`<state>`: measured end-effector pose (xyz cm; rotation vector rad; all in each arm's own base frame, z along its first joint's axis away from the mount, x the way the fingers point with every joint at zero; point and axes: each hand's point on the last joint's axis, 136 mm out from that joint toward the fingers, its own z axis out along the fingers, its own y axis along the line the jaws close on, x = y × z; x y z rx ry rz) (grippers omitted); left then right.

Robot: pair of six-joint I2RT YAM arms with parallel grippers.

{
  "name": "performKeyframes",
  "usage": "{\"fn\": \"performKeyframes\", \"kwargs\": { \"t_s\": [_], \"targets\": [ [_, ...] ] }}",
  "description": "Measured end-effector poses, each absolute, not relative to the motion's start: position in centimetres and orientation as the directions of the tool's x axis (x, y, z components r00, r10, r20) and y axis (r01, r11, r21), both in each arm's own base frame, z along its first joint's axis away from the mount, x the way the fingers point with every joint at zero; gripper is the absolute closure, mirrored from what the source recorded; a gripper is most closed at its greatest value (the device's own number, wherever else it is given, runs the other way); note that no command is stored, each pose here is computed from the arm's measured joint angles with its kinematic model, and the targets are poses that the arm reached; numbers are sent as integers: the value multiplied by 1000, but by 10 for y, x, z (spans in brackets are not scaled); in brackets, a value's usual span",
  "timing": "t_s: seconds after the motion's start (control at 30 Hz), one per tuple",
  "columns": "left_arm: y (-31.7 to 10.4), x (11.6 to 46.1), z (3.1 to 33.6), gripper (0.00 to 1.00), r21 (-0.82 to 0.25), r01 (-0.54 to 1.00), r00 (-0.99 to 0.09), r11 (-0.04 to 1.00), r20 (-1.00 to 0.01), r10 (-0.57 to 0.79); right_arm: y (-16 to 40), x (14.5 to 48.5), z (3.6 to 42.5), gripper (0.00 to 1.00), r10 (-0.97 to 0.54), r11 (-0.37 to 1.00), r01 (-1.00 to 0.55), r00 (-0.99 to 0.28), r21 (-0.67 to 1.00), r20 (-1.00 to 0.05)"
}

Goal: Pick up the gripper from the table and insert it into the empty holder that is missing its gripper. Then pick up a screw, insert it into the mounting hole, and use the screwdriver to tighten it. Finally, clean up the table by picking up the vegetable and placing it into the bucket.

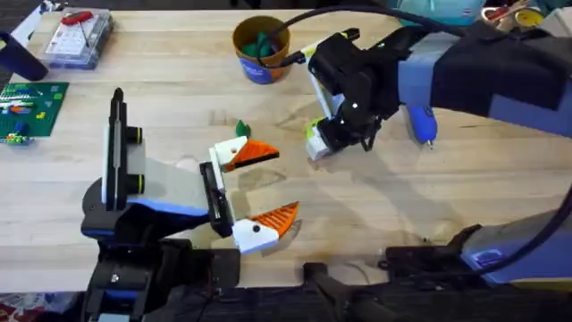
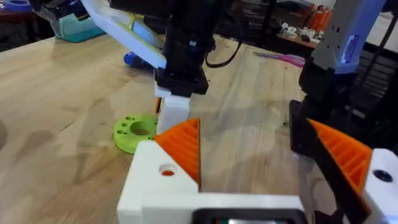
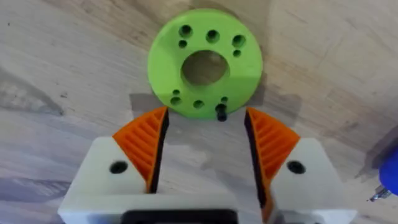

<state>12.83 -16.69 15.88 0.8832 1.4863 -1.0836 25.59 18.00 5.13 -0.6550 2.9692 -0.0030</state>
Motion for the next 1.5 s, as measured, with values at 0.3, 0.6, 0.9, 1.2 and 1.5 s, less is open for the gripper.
{"fn": "performKeyframes", "kwargs": {
  "t_s": [0.3, 0.6, 0.9, 1.2, 1.5],
  "targets": [
    [-167, 128, 159, 11, -176, 932, -180, 318, -983, -16, 180, 261, 52, 286, -425, 905, -423, -897, -39, -119],
    [-167, 128, 159, 11, -176, 931, -180, 319, -983, -16, 177, 261, 57, 286, -425, 905, -422, -896, -49, -127],
    [-167, 128, 159, 11, -176, 932, -180, 318, -983, -16, 182, 268, 60, 290, -422, 906, -420, -892, -44, -162],
    [-167, 128, 159, 11, -176, 932, -180, 318, -983, -16, 182, 270, 60, 364, -421, 906, -420, -891, -43, -171],
    [-167, 128, 159, 11, -176, 931, -180, 319, -983, -16, 172, 277, 60, 374, -369, 929, -370, -914, -29, -169]
  ]
}}
